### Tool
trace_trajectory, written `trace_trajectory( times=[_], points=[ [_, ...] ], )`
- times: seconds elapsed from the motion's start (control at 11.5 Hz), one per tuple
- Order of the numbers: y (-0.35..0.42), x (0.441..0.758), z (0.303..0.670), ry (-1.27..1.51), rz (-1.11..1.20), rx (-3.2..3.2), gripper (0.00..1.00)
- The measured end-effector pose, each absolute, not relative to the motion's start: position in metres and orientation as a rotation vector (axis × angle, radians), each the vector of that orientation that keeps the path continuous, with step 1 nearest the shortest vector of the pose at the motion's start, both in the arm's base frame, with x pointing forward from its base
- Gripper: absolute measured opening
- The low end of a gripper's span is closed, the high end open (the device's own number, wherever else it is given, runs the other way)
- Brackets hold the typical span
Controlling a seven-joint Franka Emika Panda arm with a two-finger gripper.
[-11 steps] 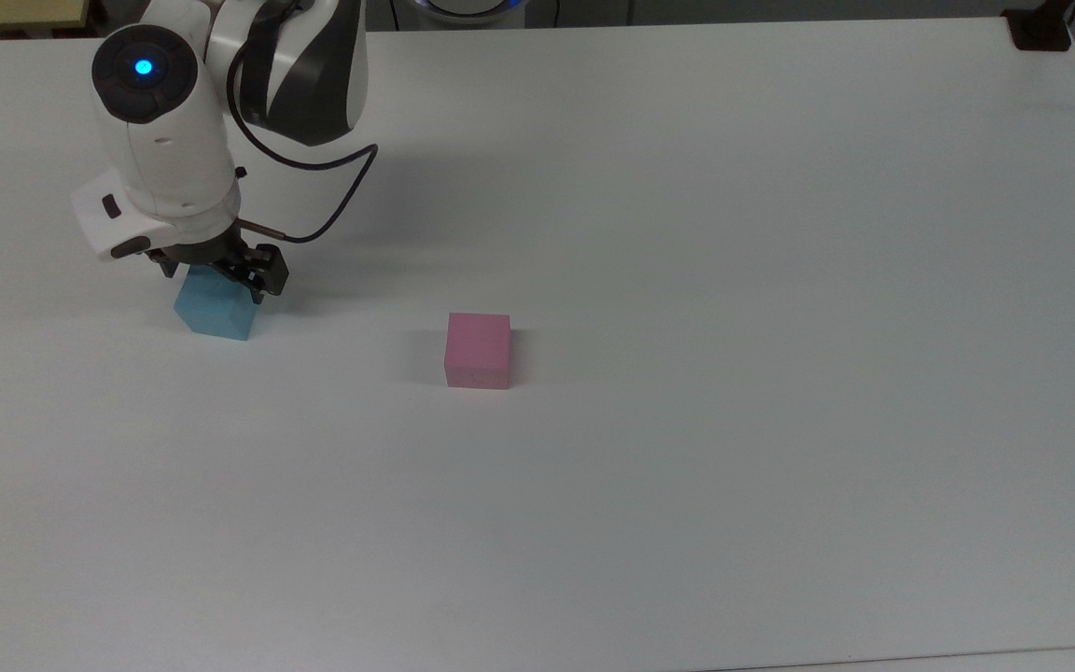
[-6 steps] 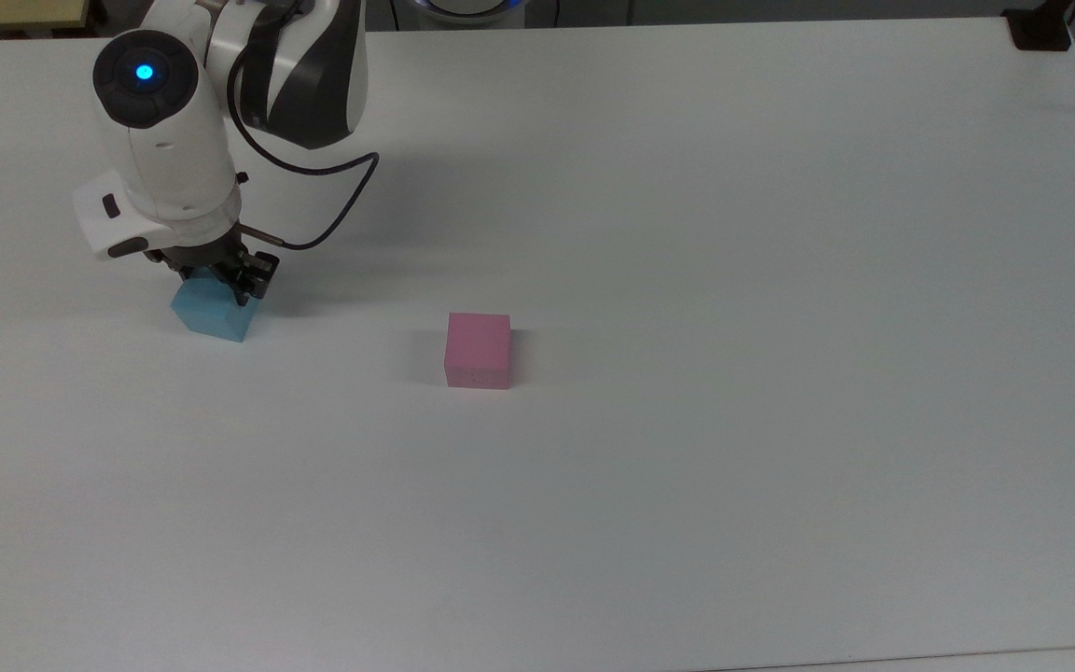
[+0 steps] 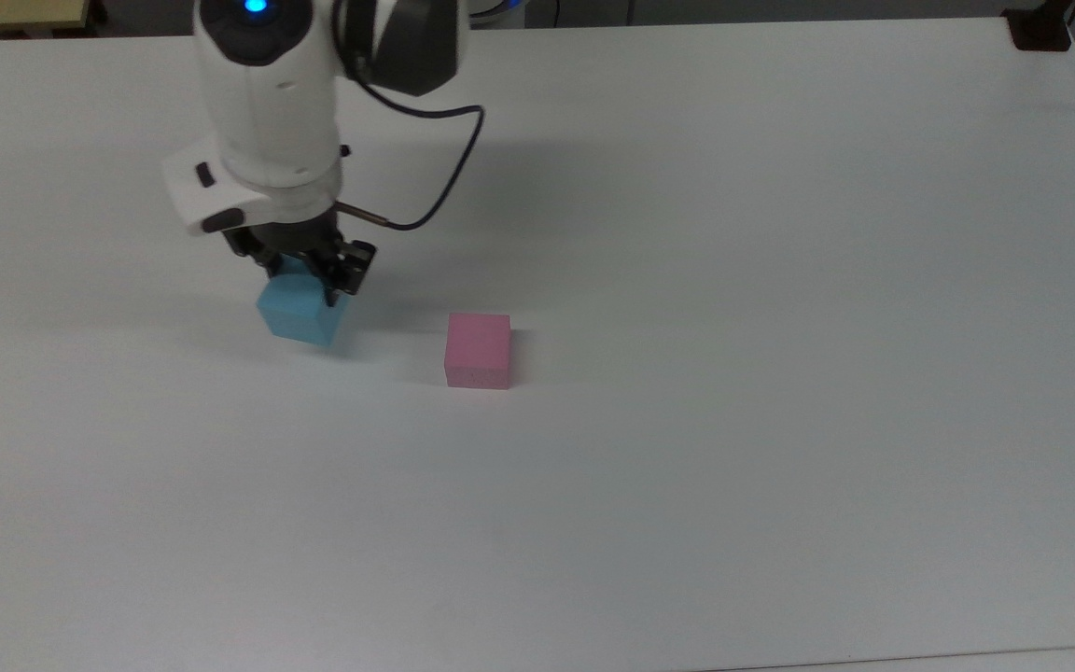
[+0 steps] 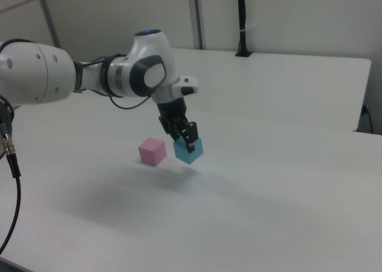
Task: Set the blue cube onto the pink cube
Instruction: 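Lift the light-blue cube and carry it over the pink cube, then lower the light-blue cube onto the pink cube and open the gripper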
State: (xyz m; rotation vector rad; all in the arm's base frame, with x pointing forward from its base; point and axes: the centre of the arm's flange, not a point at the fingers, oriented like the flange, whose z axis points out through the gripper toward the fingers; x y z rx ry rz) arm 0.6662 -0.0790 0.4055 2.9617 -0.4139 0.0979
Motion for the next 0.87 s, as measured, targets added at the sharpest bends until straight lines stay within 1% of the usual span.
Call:
trace_trajectory(
  times=[0.26, 0.44, 0.7, 0.87],
  points=[
    [-0.027, 0.673, 0.418, -0.403, 0.119, 2.997, 0.58],
    [0.002, 0.674, 0.420, -0.394, 0.128, 3.019, 0.58],
    [0.044, 0.673, 0.417, -0.355, 0.120, 3.051, 0.58],
    [0.058, 0.673, 0.407, -0.351, 0.104, 3.046, 0.58]
  ],
)
